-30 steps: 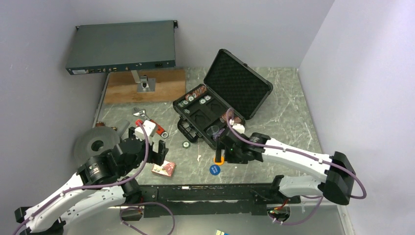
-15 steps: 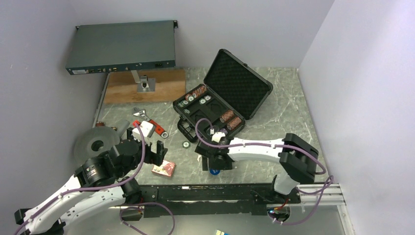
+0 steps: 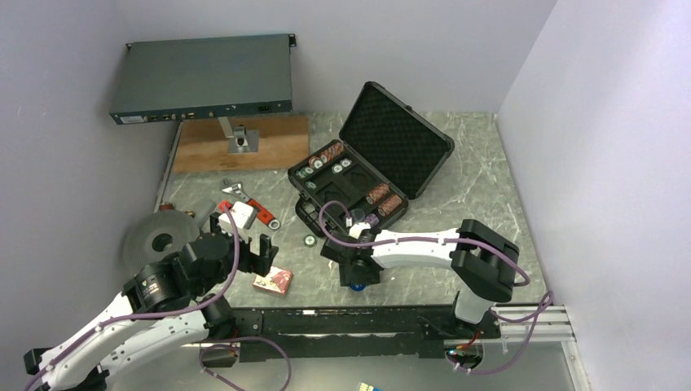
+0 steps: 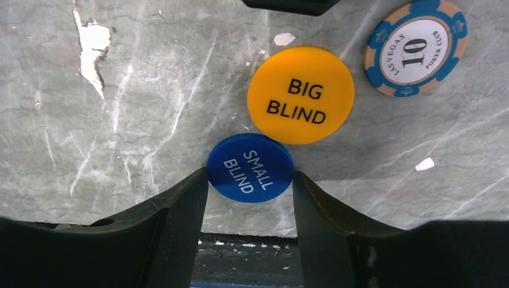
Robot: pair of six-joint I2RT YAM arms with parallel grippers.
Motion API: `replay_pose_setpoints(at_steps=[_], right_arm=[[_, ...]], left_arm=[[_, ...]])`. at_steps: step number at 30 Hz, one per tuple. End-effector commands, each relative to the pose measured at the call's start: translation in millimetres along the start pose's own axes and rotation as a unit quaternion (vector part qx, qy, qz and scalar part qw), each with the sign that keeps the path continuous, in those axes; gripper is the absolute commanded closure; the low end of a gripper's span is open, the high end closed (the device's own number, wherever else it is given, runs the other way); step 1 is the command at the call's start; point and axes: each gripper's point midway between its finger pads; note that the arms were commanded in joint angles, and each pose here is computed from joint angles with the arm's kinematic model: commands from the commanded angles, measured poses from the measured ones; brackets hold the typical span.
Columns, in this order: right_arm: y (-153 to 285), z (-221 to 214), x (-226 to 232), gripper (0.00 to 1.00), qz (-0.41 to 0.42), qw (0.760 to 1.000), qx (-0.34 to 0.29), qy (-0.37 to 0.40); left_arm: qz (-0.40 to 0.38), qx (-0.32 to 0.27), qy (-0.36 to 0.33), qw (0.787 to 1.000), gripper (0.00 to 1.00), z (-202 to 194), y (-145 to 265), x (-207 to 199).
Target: Pack up texas hold em set
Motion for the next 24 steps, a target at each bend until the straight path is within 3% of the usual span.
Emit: replay_pose_setpoints(at_steps=[1, 9, 24], right_arm=[[-7.5, -2.3, 11.9, 0.47, 0.012, 1.0, 0.011, 0.002], [-5.9, 1.1, 15.9, 0.62, 0.014, 1.0, 0.013, 0.017], [41.4, 43.6, 27.7, 0.62, 0.022, 0.998, -0.045, 0.045]], left_arm=[[0.002, -0.015, 0.011, 1.0, 0.01, 5.9, 1.4, 0.6], [0.002, -0.015, 0.01, 1.0, 0.0, 6.0, 1.3, 0.8], [0.006, -0.014, 0.009, 1.0, 0.0, 5.8, 0.7, 1.8]])
Point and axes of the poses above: each gripper's point midway between its finger pads, its own y axis back along the fingers, its own x axis along the line the jaws close on, z = x × y, and after that the axes turned 14 degrees about y, right-handed
